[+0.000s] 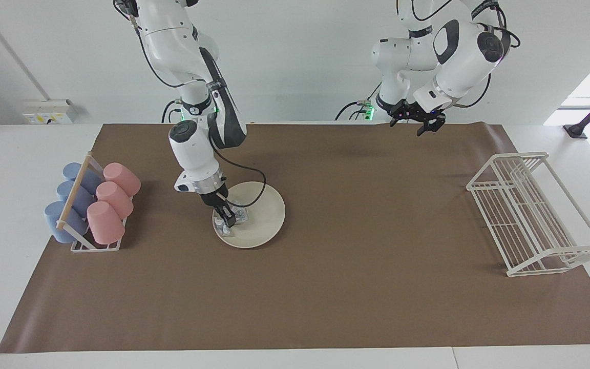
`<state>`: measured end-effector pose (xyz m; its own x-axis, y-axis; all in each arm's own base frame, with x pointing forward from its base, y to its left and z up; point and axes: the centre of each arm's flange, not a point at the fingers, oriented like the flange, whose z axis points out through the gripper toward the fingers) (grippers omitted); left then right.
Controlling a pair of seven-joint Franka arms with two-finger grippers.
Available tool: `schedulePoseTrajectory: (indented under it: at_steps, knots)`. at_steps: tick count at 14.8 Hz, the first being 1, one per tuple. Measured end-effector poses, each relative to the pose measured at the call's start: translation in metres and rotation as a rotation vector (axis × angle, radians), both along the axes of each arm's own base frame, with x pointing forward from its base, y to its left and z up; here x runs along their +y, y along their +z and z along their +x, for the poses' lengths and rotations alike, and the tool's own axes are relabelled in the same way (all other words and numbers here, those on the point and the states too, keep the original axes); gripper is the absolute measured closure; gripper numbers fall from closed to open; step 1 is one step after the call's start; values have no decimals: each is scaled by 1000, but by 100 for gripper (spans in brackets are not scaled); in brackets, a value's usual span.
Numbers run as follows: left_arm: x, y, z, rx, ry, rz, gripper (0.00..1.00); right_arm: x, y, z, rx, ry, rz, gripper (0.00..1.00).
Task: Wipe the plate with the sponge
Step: 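Rub the sponge across the plate surface with the right gripper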
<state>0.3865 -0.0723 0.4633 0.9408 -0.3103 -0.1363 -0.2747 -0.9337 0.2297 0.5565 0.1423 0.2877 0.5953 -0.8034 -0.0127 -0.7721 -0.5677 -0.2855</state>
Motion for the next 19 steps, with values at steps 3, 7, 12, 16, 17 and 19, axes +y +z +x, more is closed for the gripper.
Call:
schedulePoseTrajectory:
  at_steps: [3,7,12,16,17,19]
  knots:
    - [17,0,3,-4,38,10,0,1,0,0,1,-4,1,87]
    - [19,0,4,-3,54,13,0,43,3,-12,20,-63,32,87]
    - [19,0,4,-2,68,16,0,111,2,-40,25,-101,76,87]
    - [19,1,6,-7,132,27,0,111,2,-40,26,-105,78,87]
    - [19,2,7,-14,142,27,0,111,3,-40,30,-105,77,87]
    - [19,2,8,-21,156,29,0,111,12,-41,88,-100,59,87]
